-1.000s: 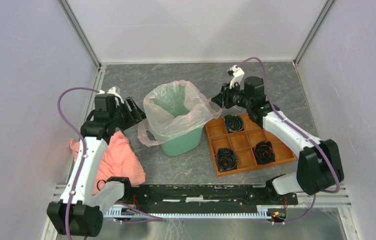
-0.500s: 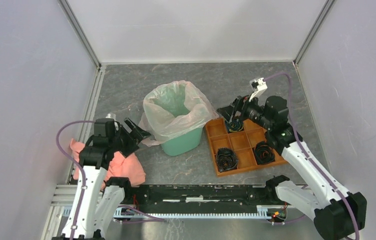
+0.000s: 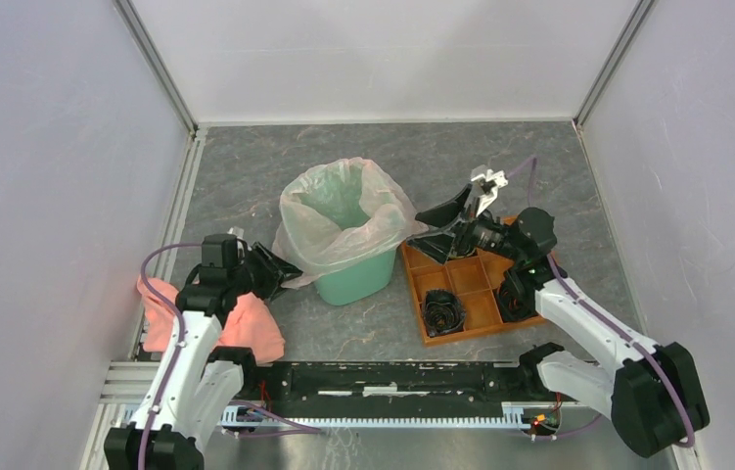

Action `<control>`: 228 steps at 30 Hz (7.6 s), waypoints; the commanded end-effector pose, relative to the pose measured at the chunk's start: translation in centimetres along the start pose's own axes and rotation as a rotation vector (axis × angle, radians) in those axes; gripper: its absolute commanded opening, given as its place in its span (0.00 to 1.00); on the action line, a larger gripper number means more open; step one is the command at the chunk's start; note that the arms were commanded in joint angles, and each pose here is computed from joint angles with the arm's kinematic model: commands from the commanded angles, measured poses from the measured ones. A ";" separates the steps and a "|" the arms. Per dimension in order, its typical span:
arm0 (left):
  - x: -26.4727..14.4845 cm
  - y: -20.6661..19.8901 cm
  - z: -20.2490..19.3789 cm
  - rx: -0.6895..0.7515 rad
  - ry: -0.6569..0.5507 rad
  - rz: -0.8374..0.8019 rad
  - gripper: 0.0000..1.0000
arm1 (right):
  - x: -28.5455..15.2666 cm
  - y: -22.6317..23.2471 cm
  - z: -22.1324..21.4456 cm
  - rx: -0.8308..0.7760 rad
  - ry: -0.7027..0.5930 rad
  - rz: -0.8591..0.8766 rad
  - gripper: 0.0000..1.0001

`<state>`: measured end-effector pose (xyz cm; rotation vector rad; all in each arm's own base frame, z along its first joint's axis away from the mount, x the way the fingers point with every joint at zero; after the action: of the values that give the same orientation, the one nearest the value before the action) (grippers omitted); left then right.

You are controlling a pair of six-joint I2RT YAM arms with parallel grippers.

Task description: Put the trash bags into the trash bin

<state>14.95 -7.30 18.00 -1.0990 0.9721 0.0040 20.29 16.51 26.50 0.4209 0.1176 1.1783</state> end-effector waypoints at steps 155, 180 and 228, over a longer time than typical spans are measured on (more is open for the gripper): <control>-4.6 -5.1 3.5 0.322 -0.273 0.008 1.00 | 14.0 8.7 -7.6 -0.158 0.250 -0.134 0.98; -11.9 -6.7 2.6 0.450 -0.461 0.012 1.00 | 15.9 -12.2 -11.5 -0.365 0.038 -0.942 0.98; -12.2 -7.9 2.4 0.459 -0.434 -0.053 1.00 | 8.2 -8.3 -7.0 -0.341 0.249 -0.873 0.98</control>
<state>11.96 -3.91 31.49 -0.6832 0.5681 0.0326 33.17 23.95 11.90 -0.1479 0.3288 0.1694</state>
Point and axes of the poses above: each gripper's point midway between its finger pads, its own x axis out along the fingers, its own y axis along the line the jaws close on, z = x × y, the point moved 9 cm from there along -x, back along the fingers, and after that the axes turned 5 degrees about -x, right-handed, at the moved point
